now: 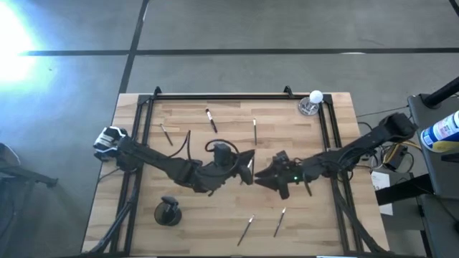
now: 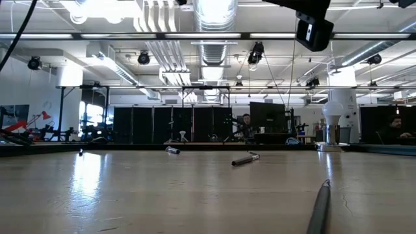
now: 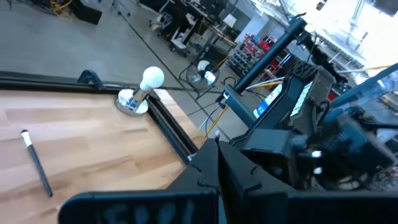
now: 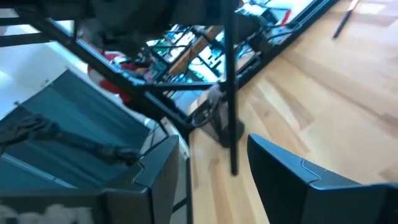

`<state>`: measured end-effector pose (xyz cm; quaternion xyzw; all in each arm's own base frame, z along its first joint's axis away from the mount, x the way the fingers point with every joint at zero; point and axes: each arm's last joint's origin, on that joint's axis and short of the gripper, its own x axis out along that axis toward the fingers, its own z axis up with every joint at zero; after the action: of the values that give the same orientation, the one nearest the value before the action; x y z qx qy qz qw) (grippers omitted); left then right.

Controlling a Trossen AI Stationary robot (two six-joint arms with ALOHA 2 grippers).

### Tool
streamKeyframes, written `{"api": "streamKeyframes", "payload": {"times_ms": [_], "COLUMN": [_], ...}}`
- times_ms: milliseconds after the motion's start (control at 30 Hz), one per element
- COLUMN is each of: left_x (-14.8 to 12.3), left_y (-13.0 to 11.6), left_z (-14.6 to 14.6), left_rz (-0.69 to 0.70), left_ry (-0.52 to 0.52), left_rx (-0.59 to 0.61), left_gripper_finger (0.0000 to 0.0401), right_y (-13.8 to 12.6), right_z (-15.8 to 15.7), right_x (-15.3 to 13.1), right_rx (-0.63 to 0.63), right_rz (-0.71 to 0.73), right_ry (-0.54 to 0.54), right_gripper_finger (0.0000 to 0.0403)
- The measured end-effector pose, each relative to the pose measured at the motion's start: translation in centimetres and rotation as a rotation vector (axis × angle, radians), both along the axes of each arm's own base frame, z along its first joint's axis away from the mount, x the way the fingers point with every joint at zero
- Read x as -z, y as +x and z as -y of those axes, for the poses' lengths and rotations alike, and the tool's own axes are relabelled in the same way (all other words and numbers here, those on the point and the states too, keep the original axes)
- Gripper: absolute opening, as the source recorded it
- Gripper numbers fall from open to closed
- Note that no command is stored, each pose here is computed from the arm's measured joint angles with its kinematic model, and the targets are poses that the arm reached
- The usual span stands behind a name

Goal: Pick & Place Makeup Brushes
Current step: Put the eyeshadow brush into the holder

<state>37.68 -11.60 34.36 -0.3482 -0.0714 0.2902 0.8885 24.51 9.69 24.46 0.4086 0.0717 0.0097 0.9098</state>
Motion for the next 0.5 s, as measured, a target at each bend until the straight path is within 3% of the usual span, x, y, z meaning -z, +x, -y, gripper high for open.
{"api": "streamKeyframes", "payload": {"times_ms": [267,500], "left_x": [-0.3,-0.8], "left_y": [0.0,-0.2], "left_z": [0.0,-0.2], "left_rz": [0.011,0.027], "left_ry": [0.011,0.0], "left_rx": [0.006,0.037], "left_gripper_finger": [0.0,0.0], "right_y": [1.2,1.2], "right_z": [0.3,0.3], "right_x": [-0.8,-1.6], "right_rx": [0.052,0.049], "right_rz": [0.009,0.021], "right_ry": [-0.036,-0.098], "right_gripper_finger": [0.014,0.0024]}}
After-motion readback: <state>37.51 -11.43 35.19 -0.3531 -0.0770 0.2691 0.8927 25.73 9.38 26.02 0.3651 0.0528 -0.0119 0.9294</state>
